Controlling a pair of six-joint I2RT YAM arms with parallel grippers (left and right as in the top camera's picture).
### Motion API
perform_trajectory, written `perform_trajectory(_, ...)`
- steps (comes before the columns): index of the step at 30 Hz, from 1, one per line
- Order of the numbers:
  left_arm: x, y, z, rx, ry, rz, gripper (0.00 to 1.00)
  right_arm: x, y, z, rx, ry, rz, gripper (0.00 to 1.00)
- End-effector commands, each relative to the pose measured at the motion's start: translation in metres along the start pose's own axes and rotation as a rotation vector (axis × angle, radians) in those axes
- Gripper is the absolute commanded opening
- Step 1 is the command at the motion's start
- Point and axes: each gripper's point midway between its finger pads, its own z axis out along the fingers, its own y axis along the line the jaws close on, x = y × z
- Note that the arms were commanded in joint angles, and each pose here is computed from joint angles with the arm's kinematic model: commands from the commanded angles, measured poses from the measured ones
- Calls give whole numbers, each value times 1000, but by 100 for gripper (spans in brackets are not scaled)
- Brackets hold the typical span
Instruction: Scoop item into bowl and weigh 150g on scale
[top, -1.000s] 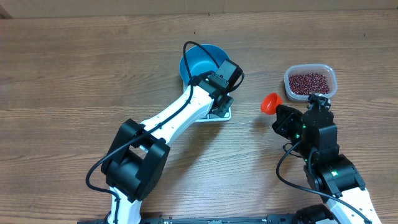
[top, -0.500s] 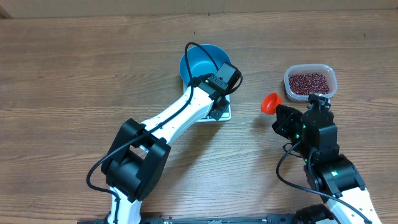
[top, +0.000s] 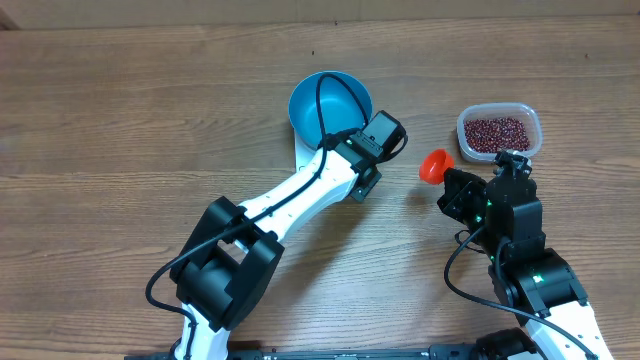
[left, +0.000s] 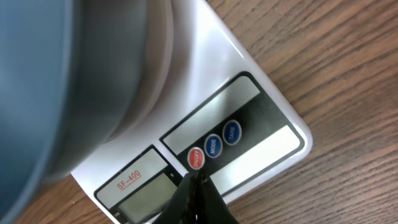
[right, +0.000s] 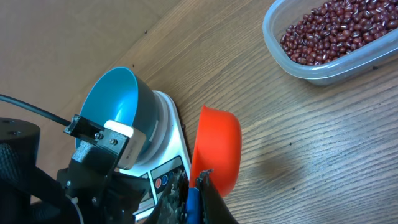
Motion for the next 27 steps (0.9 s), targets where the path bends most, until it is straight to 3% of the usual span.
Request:
perform_trajectory(1,15,2,15,-42,34,-10,5,-10,9,-4,-17,-32,2,4)
perform_trajectory(6,26,-1,28,-41,36,-28,4,-10,8,-4,-17,-32,2,4)
perform_trajectory(27,6,3,28,-45,-44,-37,4,-10,9,-4,-18,-32,2,4)
